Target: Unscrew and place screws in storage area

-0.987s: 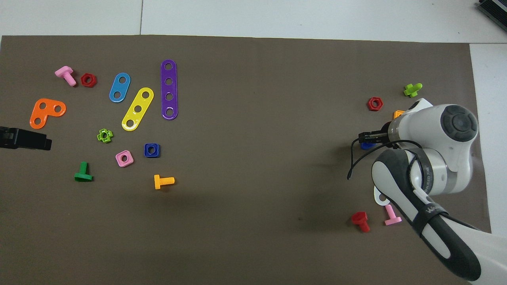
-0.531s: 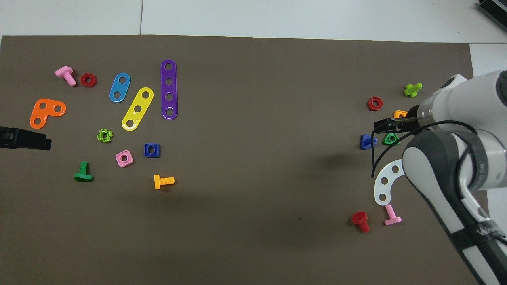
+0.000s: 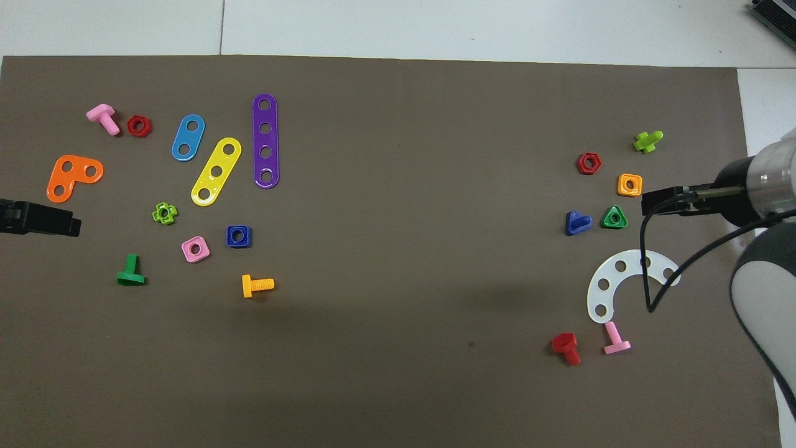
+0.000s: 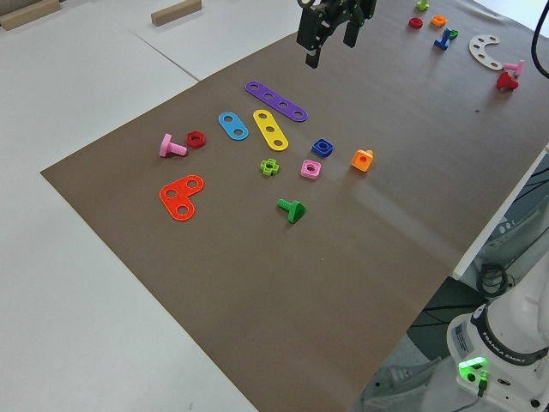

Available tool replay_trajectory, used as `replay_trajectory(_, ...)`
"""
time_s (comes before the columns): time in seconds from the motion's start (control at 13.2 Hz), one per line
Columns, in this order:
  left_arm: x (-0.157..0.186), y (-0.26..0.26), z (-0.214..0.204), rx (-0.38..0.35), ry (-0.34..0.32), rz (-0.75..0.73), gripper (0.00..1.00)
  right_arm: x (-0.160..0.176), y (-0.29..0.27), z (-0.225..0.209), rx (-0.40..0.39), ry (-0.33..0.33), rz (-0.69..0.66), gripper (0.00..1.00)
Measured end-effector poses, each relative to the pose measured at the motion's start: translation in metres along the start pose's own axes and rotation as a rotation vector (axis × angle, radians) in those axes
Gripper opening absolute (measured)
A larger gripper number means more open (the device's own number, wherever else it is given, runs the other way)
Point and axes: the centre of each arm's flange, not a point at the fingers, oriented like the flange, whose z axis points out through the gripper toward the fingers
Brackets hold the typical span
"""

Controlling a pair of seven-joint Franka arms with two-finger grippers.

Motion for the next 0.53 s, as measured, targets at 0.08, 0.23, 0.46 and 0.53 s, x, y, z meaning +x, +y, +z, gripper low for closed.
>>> replay_trajectory(0.08, 0.0, 0.0, 0.0, 0.0, 0.0, 0.0, 1.0, 0.0, -0.001, -0.012, 0.001, 0.005, -0.001, 0.99)
replay_trajectory(0.23, 0.0, 0.0, 0.0, 0.0, 0.0, 0.0, 1.0, 0.0, -0.004, -0.03, 0.002, 0.01, -0.006, 0.99)
replay_trajectory(0.46, 0.0, 0.0, 0.0, 0.0, 0.0, 0.0, 1.0, 0.004, -0.004, -0.033, 0.003, -0.003, -0.007, 0.99)
replay_trajectory(0.53, 0.0, 0.0, 0.0, 0.0, 0.0, 0.0, 1.0, 0.005, -0.004, -0.032, 0.003, -0.012, -0.007, 0.99)
